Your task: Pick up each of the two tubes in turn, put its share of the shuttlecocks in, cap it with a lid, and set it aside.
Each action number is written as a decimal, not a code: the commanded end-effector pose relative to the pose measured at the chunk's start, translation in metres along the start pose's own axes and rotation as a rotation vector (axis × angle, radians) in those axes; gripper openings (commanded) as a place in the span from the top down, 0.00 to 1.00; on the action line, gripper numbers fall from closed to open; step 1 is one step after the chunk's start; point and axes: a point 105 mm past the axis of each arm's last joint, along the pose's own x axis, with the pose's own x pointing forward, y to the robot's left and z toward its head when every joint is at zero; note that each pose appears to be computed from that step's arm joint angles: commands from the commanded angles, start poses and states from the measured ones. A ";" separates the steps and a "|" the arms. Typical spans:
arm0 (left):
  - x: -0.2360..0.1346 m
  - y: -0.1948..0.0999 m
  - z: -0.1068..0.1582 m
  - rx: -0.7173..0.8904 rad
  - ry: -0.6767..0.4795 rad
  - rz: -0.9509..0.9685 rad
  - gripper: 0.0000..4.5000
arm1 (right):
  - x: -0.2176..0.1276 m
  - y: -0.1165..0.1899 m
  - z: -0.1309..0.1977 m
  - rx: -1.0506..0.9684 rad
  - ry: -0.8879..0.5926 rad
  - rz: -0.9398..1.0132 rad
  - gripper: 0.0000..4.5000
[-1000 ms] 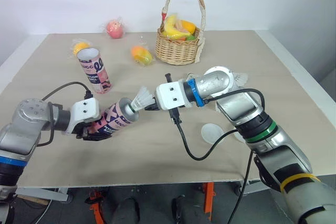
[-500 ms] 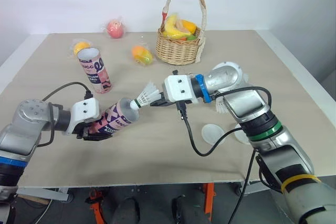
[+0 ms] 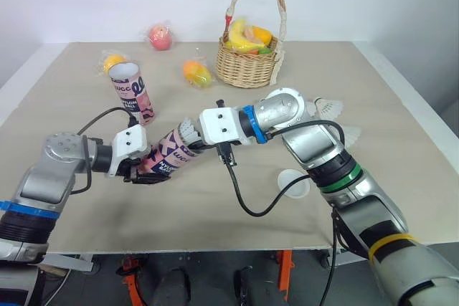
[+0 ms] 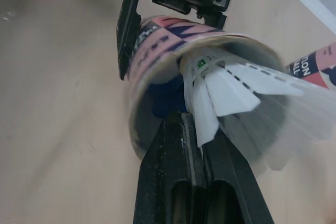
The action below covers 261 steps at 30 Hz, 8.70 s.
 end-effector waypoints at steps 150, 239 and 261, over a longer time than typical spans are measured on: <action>0.007 -0.018 0.000 0.006 -0.012 -0.042 0.27 | -0.176 0.064 -0.079 0.747 0.132 -0.773 0.39; 0.029 -0.007 0.017 0.051 -0.078 -0.087 0.27 | -0.116 -0.007 -0.018 0.299 -0.083 -0.222 0.42; 0.031 -0.002 0.020 0.069 -0.085 -0.074 0.27 | 0.016 0.005 -0.002 0.099 0.053 0.229 0.97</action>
